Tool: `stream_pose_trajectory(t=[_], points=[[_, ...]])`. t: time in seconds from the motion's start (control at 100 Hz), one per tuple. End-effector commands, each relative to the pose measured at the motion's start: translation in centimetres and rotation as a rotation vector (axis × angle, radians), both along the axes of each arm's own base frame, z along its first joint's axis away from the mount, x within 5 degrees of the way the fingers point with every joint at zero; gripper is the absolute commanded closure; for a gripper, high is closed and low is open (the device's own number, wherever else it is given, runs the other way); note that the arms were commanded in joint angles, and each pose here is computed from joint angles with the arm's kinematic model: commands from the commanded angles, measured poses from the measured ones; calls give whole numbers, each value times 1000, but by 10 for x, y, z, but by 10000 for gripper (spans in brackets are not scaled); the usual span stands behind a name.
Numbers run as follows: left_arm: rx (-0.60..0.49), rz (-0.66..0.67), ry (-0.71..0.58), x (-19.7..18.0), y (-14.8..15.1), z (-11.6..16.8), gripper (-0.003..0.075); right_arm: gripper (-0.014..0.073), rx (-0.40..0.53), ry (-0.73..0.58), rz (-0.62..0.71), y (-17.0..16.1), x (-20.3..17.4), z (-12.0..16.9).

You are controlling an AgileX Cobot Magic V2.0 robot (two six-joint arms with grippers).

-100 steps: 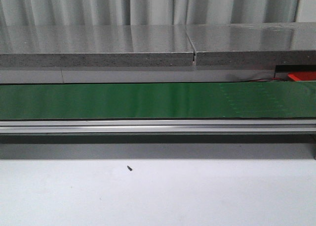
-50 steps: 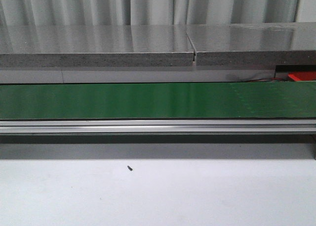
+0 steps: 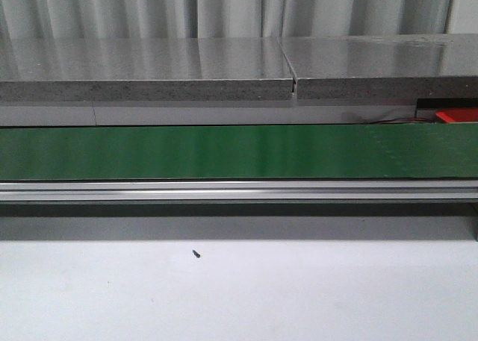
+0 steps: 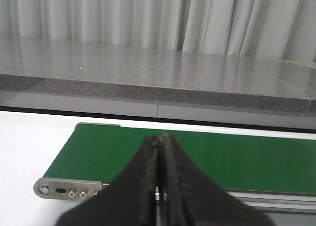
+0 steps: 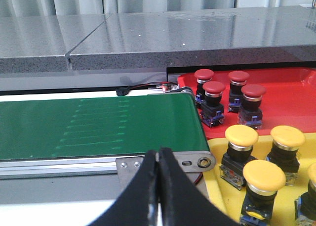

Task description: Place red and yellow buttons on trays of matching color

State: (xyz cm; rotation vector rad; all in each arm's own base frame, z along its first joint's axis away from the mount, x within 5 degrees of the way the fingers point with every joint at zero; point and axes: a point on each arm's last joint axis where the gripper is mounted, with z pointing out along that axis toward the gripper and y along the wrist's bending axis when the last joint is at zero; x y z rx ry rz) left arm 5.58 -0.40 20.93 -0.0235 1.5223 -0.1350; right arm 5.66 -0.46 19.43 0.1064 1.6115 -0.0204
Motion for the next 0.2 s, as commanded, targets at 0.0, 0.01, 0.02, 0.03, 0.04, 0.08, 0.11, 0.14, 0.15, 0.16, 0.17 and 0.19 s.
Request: stream_pose_trajectory(t=[0.0, 0.01, 0.02, 0.03, 0.04, 0.08, 0.11, 0.14, 0.15, 0.16, 0.17, 0.19], points=[[-4, 9, -63, -1, 1, -6, 739, 663, -16, -111, 0, 0, -2, 13], [-4, 9, -63, -1, 1, -6, 739, 663, -16, -111, 0, 0, -2, 13], [-4, 9, -63, -1, 1, -6, 739, 663, -16, -111, 0, 0, -2, 13], [-4, 9, -63, -1, 1, -6, 738, 663, -16, -111, 0, 0, -2, 13], [-4, 9, -63, -1, 1, -6, 739, 663, -16, -111, 0, 0, -2, 13], [-4, 9, -63, -1, 1, -6, 739, 663, -16, -111, 0, 0, -2, 13], [-4, 9, -63, -1, 1, -6, 739, 663, -16, -111, 0, 0, -2, 13], [-4, 9, -63, -1, 1, -6, 739, 663, -16, -111, 0, 0, -2, 13], [-4, 9, -63, -1, 1, -6, 739, 663, -16, -111, 0, 0, -2, 13], [-4, 9, -63, -1, 1, -6, 739, 663, -16, -111, 0, 0, -2, 13], [-4, 9, -63, -1, 1, -6, 739, 663, -16, -111, 0, 0, -2, 13], [-4, 9, -63, -1, 1, -6, 739, 663, -16, -111, 0, 0, -2, 13]])
